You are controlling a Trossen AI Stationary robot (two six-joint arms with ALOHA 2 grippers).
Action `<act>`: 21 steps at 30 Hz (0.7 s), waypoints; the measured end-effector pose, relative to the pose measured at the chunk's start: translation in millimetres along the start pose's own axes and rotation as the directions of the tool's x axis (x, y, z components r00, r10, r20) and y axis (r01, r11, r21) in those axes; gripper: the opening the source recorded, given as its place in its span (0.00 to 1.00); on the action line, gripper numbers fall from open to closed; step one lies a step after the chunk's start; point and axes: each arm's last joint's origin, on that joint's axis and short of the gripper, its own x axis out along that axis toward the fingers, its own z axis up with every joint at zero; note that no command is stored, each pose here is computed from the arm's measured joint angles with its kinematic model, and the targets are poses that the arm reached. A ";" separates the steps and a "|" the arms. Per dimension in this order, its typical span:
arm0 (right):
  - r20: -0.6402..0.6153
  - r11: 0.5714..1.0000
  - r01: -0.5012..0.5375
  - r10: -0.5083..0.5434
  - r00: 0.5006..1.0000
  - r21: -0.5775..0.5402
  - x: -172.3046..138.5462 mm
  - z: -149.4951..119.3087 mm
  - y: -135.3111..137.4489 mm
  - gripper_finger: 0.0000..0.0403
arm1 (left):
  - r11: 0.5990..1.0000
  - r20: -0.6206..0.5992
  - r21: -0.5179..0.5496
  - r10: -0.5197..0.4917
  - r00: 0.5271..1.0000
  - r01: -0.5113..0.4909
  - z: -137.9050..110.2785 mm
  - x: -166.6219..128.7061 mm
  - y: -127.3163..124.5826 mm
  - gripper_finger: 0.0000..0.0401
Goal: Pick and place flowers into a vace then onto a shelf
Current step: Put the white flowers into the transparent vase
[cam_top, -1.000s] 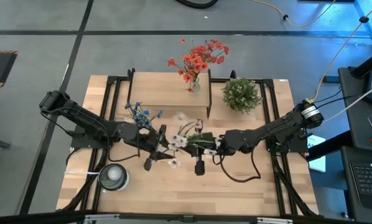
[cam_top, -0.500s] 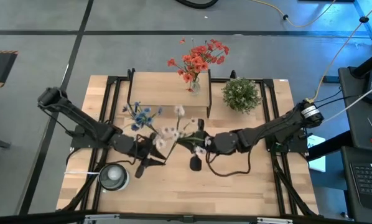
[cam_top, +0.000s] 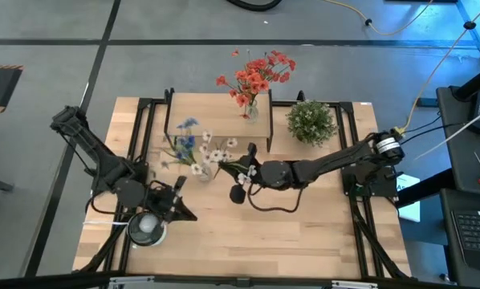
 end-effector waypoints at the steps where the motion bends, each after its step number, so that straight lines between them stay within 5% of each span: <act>1: 0.011 1.000 0.004 -0.004 1.000 0.001 3.5 -2.4 -0.3 0.01 | 1.000 0.008 0.014 -0.005 1.000 0.005 2.6 -1.6 -2.9 0.01; 21: 0.109 0.994 0.052 -0.042 0.993 -0.093 31.7 -17.8 -15.1 0.02 | 0.990 0.112 0.136 -0.038 0.993 0.023 30.5 -20.9 -28.1 0.00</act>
